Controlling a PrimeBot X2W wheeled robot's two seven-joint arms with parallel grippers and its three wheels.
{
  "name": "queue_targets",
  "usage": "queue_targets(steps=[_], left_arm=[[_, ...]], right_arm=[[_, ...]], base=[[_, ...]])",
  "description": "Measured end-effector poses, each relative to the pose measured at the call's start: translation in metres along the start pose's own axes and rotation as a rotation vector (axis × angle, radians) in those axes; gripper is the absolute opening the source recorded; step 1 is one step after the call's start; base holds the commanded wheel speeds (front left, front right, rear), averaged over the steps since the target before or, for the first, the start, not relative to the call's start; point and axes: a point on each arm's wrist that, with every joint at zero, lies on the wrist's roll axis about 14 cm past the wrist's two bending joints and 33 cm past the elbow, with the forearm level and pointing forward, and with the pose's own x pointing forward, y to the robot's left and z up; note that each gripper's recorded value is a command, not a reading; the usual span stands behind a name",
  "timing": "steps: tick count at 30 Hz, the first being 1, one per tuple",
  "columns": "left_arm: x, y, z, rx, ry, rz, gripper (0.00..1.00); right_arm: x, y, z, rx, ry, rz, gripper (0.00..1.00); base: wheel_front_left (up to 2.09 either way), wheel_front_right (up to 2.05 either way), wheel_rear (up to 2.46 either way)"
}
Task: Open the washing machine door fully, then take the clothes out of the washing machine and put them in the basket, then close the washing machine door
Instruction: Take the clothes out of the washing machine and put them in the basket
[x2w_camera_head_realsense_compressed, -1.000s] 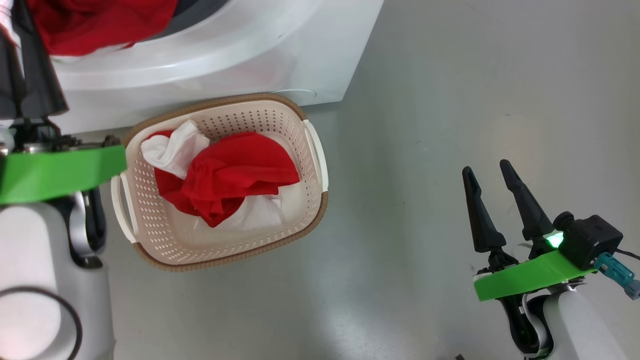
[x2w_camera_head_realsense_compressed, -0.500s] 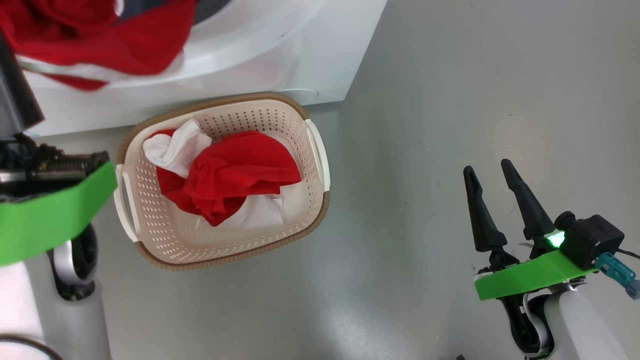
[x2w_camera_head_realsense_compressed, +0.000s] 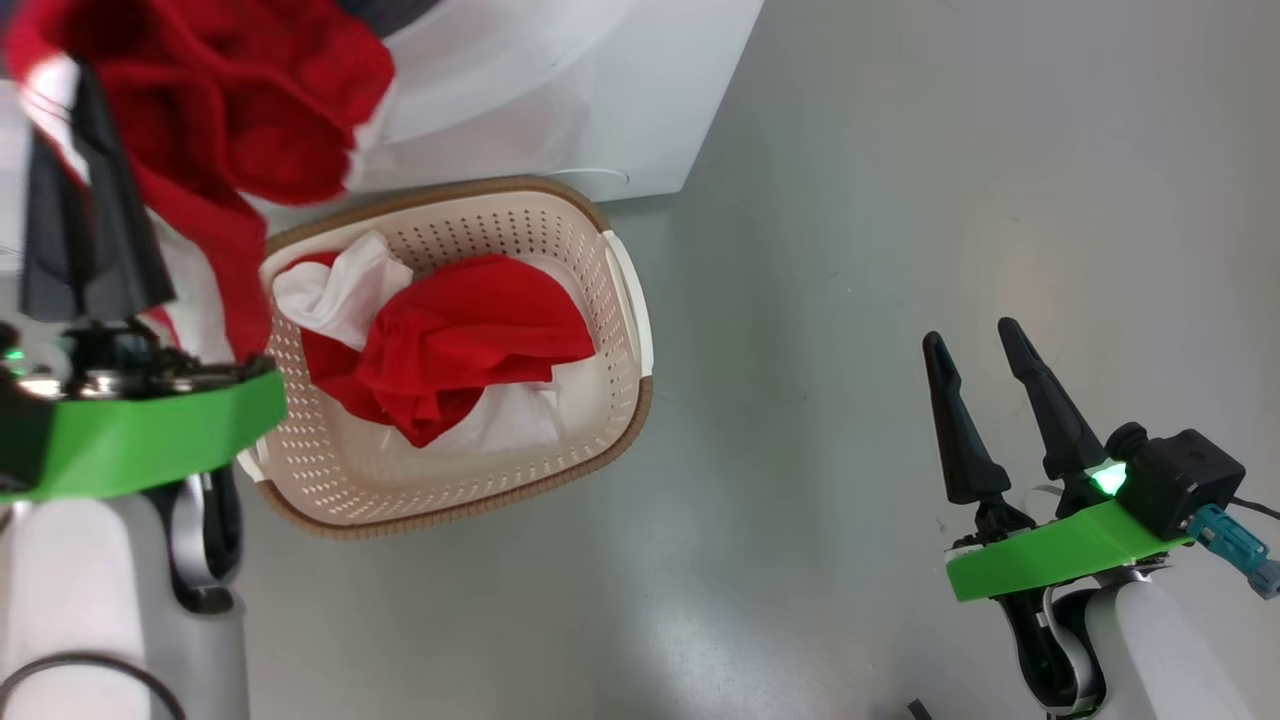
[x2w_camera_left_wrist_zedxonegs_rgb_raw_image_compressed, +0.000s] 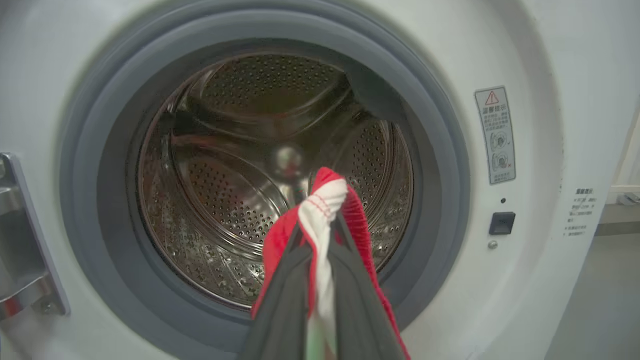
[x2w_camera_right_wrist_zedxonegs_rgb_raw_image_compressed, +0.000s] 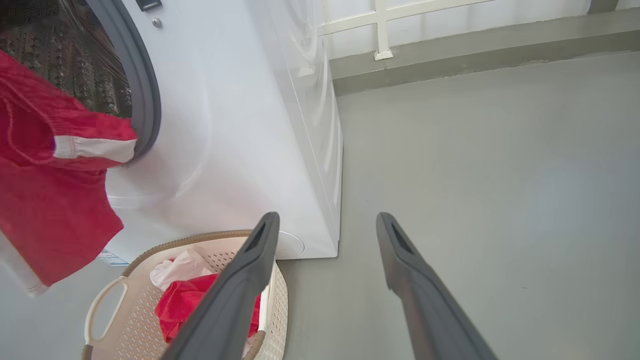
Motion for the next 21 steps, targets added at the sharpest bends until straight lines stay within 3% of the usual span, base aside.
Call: queue_targets(steps=[21], left_arm=[[-0.058,-0.011,-0.172,-0.040,0.495,-0.018,0.00]], right_arm=[[0.012,-0.010,-0.024,-0.005,0.057,-0.022,1.00]], base=[[0.00,0.00,0.00]])
